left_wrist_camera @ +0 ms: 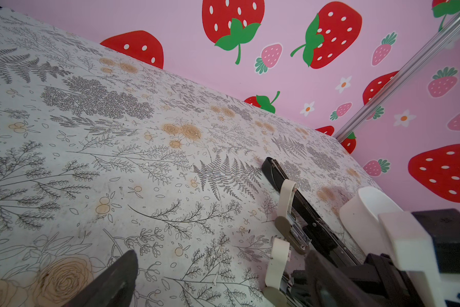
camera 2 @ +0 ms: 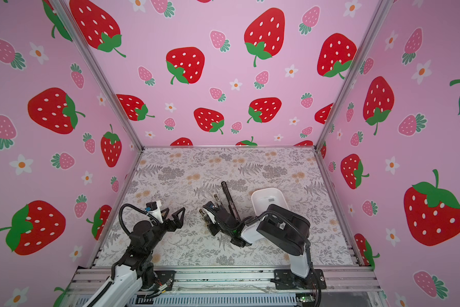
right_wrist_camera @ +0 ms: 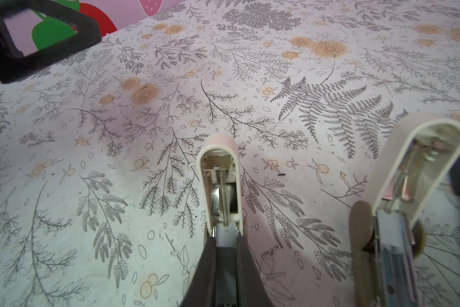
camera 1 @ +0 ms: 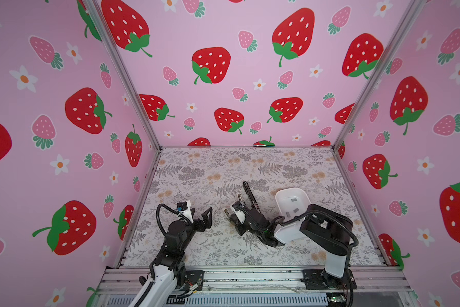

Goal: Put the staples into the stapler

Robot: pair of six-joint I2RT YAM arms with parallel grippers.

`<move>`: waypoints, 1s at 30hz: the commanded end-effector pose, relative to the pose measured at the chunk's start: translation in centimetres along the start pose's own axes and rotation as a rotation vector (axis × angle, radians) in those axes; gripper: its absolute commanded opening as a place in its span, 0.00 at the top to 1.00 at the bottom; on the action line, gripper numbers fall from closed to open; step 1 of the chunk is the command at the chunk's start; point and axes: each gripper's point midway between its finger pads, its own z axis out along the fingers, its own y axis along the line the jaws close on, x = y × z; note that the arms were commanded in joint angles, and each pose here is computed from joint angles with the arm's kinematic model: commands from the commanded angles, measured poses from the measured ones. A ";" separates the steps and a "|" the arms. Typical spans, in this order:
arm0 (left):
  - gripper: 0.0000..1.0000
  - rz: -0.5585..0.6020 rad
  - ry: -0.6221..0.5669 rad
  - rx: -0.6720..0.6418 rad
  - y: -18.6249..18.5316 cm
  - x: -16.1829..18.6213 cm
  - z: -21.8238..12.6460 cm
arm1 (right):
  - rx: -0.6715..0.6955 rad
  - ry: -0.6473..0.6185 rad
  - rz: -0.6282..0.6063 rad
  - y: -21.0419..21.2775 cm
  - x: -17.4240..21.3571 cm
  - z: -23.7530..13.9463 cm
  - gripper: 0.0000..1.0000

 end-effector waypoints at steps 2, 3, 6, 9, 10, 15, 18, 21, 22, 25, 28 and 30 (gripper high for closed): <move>0.01 0.015 -0.038 0.017 -0.5 -1.0 -0.1 | 0.019 0.008 -0.005 -0.3 0.1 0.6 0.88; 0.01 0.015 -0.040 0.016 -0.5 -1.0 -0.1 | 0.018 0.011 -0.006 -0.3 0.2 0.5 0.88; 0.01 0.014 -0.038 0.016 -0.5 -0.9 -0.1 | 0.012 0.023 -0.005 -0.2 0.5 0.5 0.88; 0.01 0.014 -0.041 0.014 -0.5 -1.0 -0.1 | -0.003 0.031 0.000 0.0 0.6 0.1 0.88; 0.01 0.013 -0.039 0.013 -0.4 -0.9 -0.1 | -0.008 0.034 0.002 0.1 0.8 0.0 0.87; 0.01 0.013 -0.042 0.010 -0.4 -1.0 -0.1 | -0.007 0.054 0.005 0.0 1.3 -0.5 0.88; 0.01 0.013 -0.043 0.009 -0.4 -1.0 -0.1 | -0.004 0.054 0.007 -0.1 1.4 -0.8 0.88; 0.01 0.012 -0.042 0.008 -0.4 -1.0 -0.1 | -0.003 0.056 0.009 -0.1 1.4 -1.1 0.88; 0.01 0.012 -0.042 0.009 -0.4 -1.0 -0.1 | -0.002 0.056 0.009 -0.1 1.4 -1.1 0.88; 0.01 0.013 -0.041 0.009 -0.4 -1.0 -0.1 | 0.002 0.065 0.009 -0.2 1.7 -1.1 0.88; 0.01 0.012 -0.041 0.006 -0.3 -1.0 -0.1 | 0.003 0.067 0.010 -0.2 1.8 -1.2 0.87; 0.01 0.011 -0.041 0.007 -0.3 -1.0 -0.1 | 0.003 0.071 0.010 -0.2 1.9 -1.2 0.87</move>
